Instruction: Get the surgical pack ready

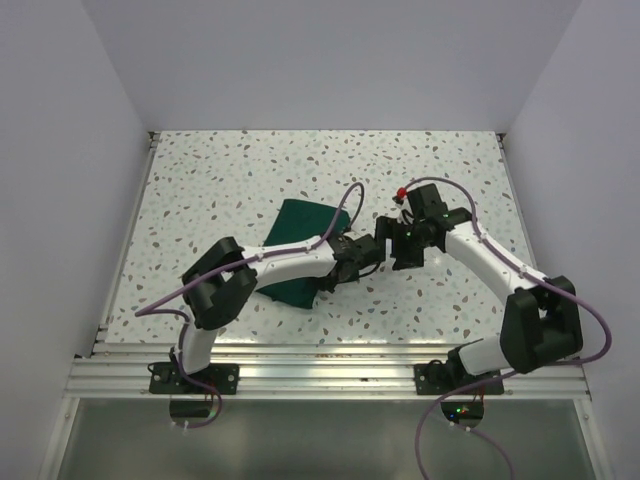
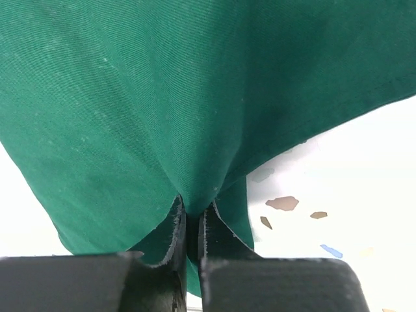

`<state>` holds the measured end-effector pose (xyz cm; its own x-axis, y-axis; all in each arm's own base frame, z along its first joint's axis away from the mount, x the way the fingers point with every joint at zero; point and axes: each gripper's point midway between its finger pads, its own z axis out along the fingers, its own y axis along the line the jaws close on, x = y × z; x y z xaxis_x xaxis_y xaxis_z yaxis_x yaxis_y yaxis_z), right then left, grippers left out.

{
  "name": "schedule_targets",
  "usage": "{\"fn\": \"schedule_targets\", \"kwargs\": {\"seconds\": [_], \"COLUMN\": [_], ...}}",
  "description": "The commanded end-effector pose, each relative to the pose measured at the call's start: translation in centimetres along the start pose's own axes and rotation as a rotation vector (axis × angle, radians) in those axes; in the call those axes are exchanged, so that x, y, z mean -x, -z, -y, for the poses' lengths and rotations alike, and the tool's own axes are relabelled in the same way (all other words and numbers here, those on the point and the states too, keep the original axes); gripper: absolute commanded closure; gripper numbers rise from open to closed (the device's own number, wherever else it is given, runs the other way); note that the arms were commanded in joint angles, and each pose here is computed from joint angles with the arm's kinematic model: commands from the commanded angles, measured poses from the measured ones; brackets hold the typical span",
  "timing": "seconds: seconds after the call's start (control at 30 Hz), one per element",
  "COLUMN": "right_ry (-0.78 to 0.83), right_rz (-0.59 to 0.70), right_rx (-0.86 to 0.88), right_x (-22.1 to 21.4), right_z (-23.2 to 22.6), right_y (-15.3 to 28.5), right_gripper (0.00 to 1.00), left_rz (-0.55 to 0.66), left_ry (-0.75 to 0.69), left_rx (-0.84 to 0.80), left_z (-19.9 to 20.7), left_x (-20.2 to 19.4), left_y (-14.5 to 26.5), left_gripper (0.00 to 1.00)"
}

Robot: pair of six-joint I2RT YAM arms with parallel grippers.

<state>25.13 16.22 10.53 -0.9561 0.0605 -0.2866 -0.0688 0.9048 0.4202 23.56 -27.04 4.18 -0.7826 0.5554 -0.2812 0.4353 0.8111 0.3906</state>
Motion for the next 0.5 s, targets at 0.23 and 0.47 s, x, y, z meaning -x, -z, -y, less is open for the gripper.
{"fn": "schedule_targets", "kwargs": {"seconds": [0.23, 0.47], "right_ry": [-0.160, -0.225], "right_rz": [-0.077, -0.136], "right_rx": [0.331, 0.397], "right_x": [1.8, 1.4], "right_z": [-6.2, -6.8], "right_y": [-3.6, -5.2], "right_gripper": [0.57, 0.77], "left_rz": [0.140, 0.164], "left_ry": [0.094, 0.122], "left_rx": [-0.184, -0.220], "left_z": [0.9, 0.4], "left_x": [3.9, 5.0], "left_y": [5.3, 6.4], "left_gripper": [1.00, 1.00]}}
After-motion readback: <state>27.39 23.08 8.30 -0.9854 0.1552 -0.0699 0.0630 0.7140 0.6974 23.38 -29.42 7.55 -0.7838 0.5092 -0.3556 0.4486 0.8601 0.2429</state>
